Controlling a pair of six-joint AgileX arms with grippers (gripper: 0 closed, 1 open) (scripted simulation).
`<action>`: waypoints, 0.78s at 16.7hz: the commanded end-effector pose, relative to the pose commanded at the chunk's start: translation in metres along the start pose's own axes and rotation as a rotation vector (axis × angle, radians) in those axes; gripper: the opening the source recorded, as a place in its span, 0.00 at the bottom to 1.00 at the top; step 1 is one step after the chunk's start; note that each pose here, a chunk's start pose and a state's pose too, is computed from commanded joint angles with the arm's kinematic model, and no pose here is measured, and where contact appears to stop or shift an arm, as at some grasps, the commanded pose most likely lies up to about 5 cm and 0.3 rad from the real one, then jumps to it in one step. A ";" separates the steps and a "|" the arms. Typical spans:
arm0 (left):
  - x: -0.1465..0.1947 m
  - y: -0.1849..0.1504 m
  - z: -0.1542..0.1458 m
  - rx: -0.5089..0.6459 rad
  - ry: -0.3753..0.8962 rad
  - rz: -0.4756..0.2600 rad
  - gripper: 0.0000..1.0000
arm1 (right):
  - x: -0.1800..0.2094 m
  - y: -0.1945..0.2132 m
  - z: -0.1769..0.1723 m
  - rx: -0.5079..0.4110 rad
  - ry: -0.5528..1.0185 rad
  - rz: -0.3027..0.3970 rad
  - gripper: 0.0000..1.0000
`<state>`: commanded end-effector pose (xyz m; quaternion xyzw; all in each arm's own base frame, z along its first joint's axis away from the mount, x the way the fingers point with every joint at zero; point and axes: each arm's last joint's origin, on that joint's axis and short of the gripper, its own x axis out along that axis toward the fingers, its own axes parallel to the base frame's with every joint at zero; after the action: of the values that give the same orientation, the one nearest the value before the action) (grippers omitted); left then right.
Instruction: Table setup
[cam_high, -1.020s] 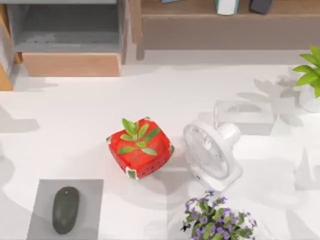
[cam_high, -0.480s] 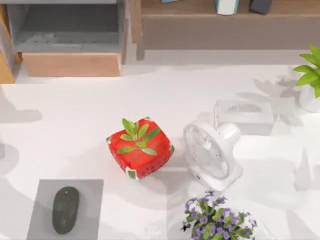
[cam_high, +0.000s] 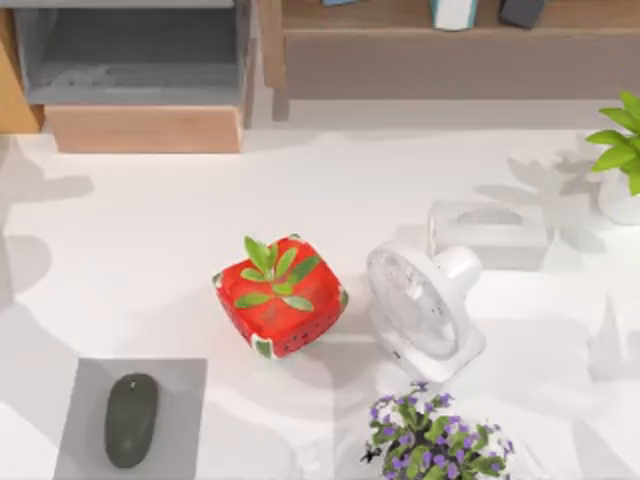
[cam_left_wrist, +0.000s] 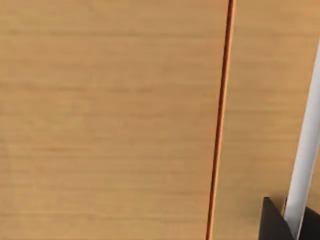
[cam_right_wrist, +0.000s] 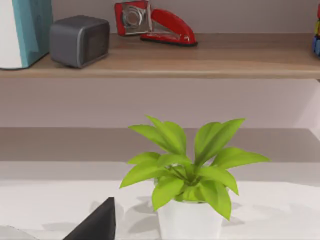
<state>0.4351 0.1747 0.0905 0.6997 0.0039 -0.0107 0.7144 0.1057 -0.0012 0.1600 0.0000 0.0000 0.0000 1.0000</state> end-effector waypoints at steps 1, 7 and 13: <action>0.003 -0.001 0.001 -0.002 0.000 -0.004 0.00 | 0.000 0.000 0.000 0.000 0.000 0.000 1.00; 0.004 -0.001 0.001 -0.003 0.000 -0.006 0.15 | 0.000 0.000 0.000 0.000 0.000 0.000 1.00; 0.004 -0.001 0.001 -0.003 0.000 -0.006 0.60 | 0.000 0.000 0.000 0.000 0.000 0.000 1.00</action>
<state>0.4393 0.1737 0.0893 0.6985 0.0060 -0.0126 0.7155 0.1057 -0.0012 0.1600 0.0000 0.0000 0.0000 1.0000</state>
